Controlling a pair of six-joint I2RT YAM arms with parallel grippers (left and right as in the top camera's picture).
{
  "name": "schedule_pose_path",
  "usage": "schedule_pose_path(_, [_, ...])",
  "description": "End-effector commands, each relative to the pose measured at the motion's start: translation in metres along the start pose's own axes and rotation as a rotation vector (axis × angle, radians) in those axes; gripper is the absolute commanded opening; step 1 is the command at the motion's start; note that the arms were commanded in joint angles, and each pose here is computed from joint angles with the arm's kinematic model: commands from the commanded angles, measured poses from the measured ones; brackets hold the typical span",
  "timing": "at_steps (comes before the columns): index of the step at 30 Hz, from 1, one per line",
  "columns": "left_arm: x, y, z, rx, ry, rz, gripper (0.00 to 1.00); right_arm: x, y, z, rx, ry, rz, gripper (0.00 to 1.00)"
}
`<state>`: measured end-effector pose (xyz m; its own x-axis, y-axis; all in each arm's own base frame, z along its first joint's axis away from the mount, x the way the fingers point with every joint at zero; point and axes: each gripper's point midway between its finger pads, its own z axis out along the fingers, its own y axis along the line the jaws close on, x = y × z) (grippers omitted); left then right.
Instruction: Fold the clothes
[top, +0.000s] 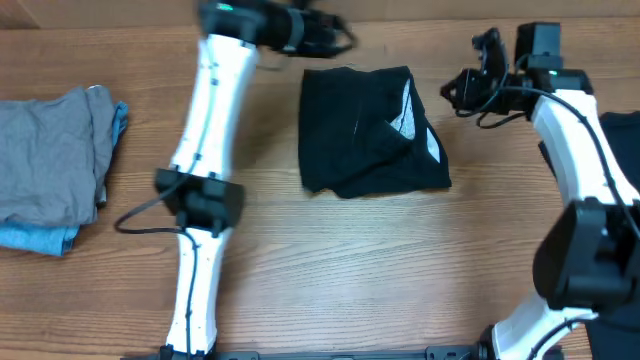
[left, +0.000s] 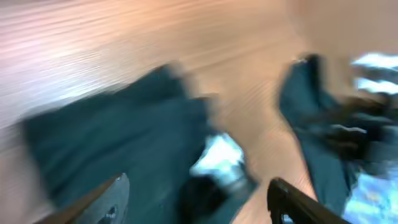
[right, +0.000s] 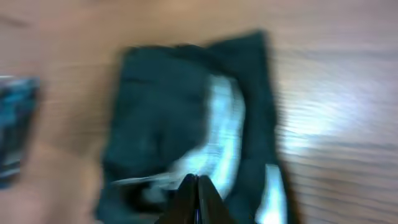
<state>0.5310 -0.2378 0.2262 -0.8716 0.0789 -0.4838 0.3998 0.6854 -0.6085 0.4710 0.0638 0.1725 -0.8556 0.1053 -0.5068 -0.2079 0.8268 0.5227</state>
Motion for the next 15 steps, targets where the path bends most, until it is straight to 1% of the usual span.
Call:
schedule_pose_path(1, [0.017,0.065,-0.019,-0.282,0.043,-0.112,0.77,0.000,0.066,-0.005,-0.246,0.009,-0.069,0.04])
schedule_pose_path(3, [0.034,0.092,-0.012,-0.383,0.100,-0.133,0.80,0.018,0.089,0.012,-0.282,0.055,-0.174,0.04])
schedule_pose_path(6, [0.051,0.110,0.002,-0.411,0.157,-0.167,0.80,0.039,0.117,0.032,-0.299,0.108,-0.295,0.04])
schedule_pose_path(9, [0.077,0.127,0.020,-0.419,0.235,-0.207,0.80,0.049,0.137,0.056,-0.223,0.123,-0.392,0.04])
schedule_pose_path(10, [0.083,0.130,0.024,-0.420,0.253,-0.216,0.80,0.050,0.141,0.063,-0.182,0.119,-0.427,0.06])
schedule_pose_path(11, [0.090,0.134,0.027,-0.423,0.272,-0.227,0.80,0.051,0.145,0.070,-0.141,0.113,-0.458,0.12])
schedule_pose_path(13, [0.099,0.139,0.033,-0.424,0.295,-0.239,0.82,0.052,0.137,0.088,-0.035,0.109,-0.457,0.17])
schedule_pose_path(15, [0.102,0.140,0.034,-0.425,0.305,-0.242,0.85,0.057,0.120,0.108,0.031,0.132,-0.436,0.17])
